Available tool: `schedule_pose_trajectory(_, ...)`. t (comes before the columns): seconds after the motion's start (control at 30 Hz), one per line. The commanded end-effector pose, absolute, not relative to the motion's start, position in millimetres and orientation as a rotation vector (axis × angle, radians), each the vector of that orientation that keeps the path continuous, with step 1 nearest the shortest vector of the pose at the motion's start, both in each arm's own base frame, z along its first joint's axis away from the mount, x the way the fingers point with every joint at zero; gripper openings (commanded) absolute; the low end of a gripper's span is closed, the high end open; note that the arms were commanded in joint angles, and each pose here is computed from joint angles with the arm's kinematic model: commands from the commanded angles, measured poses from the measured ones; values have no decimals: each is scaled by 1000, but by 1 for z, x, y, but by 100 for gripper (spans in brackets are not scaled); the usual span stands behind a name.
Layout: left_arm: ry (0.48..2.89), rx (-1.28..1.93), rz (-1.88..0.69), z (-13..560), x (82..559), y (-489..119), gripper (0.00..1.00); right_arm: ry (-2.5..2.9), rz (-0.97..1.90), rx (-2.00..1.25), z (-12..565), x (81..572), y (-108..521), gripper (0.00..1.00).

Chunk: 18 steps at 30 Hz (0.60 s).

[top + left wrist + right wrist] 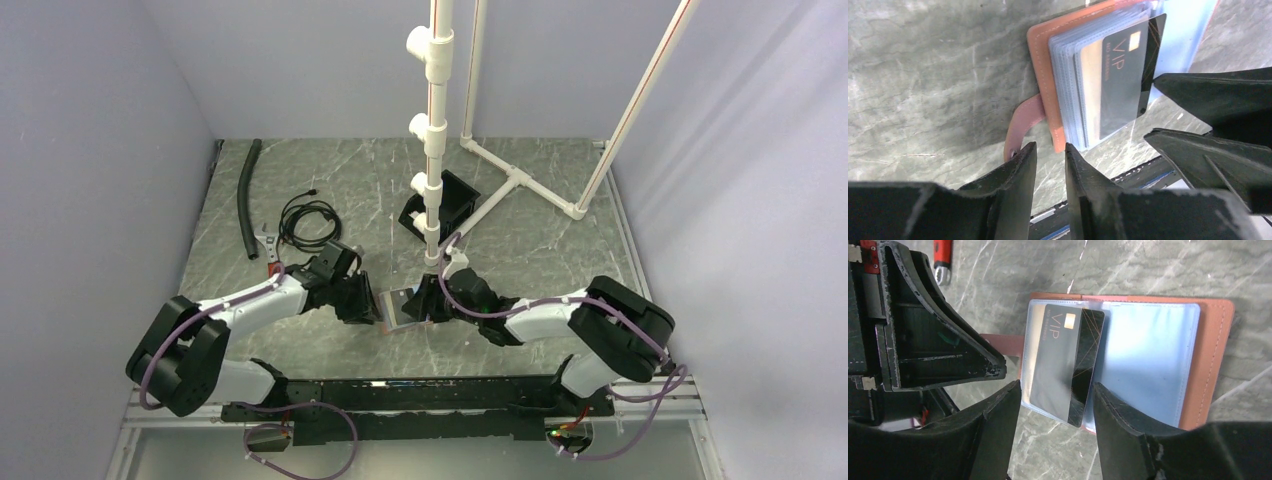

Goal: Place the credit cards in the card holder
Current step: Insert the credit card into the card holder.

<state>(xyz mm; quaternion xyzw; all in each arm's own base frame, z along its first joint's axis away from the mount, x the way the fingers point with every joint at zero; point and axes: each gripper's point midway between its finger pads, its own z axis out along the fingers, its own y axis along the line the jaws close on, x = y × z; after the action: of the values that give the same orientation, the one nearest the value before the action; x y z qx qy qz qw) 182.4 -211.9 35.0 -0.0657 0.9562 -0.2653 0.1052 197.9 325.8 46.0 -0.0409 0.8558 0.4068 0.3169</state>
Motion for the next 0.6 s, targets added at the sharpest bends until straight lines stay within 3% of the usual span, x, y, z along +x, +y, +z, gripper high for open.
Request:
schedule_pose_trajectory(0.0, 2814, -163, -724, 35, 189, -206, 31, 2296, 951, -265, 45, 198, 321, 57)
schedule_pose_trajectory(0.17, 2853, -163, -677, 21, 196, -208, 23, 2275, 984, -305, 46, 203, 333, 56)
schedule_pose_trajectory(0.4, 2869, -165, -658, 14, 200, -210, 20, 2235, 965, -397, 48, 210, 345, 57)
schedule_pose_trajectory(0.57, 2862, -157, -678, 14, 203, -214, 18, 2088, 1027, -653, 69, 191, 376, 56)
